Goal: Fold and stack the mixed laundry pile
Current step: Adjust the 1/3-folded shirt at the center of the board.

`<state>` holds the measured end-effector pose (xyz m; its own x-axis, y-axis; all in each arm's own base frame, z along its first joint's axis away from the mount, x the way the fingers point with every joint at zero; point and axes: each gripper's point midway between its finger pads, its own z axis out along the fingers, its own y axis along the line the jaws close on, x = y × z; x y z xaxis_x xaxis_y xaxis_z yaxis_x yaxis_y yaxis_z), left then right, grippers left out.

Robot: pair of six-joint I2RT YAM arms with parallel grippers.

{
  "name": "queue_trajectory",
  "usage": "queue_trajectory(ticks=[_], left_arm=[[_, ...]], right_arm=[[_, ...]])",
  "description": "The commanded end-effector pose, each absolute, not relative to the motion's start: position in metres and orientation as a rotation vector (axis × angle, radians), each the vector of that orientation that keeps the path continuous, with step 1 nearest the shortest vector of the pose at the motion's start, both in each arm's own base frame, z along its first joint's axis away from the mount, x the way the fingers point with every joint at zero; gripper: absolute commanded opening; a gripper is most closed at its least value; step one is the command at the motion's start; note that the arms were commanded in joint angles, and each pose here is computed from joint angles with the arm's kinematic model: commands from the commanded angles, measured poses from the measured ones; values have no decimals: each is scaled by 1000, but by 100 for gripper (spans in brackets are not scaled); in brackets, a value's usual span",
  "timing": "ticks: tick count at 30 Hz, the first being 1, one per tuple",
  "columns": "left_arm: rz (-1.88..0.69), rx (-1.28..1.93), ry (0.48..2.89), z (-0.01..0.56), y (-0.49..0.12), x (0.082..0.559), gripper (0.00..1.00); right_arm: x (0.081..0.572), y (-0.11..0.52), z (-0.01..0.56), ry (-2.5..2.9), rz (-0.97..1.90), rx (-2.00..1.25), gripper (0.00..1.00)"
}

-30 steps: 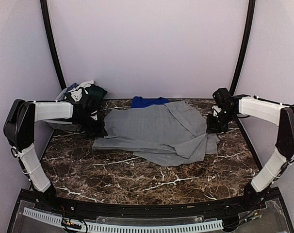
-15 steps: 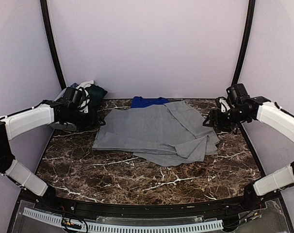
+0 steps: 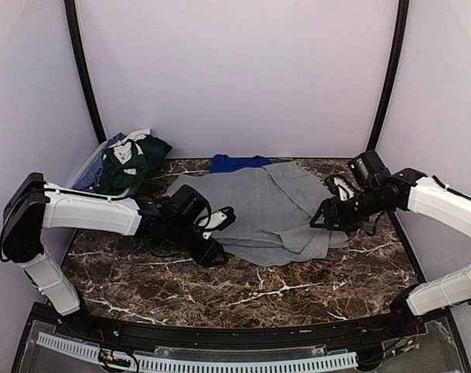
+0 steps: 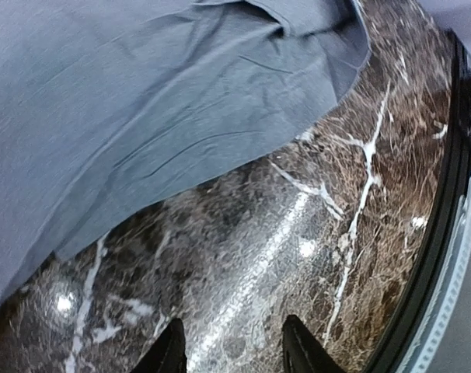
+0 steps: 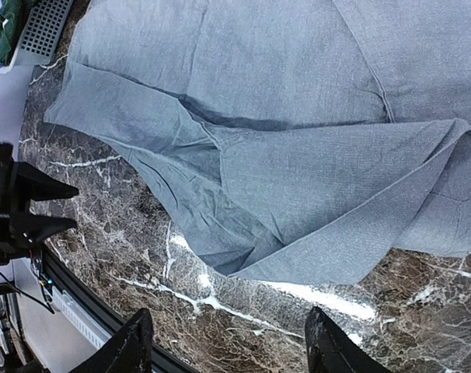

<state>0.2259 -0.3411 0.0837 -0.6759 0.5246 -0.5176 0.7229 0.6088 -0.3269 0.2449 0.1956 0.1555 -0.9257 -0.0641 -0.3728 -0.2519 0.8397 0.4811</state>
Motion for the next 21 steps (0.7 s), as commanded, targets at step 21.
queue_trajectory(ticks=[21], left_arm=[[-512,1663,2097,24,-420,260,54]], right_arm=[[272,168,174,2580,794,-119,65]])
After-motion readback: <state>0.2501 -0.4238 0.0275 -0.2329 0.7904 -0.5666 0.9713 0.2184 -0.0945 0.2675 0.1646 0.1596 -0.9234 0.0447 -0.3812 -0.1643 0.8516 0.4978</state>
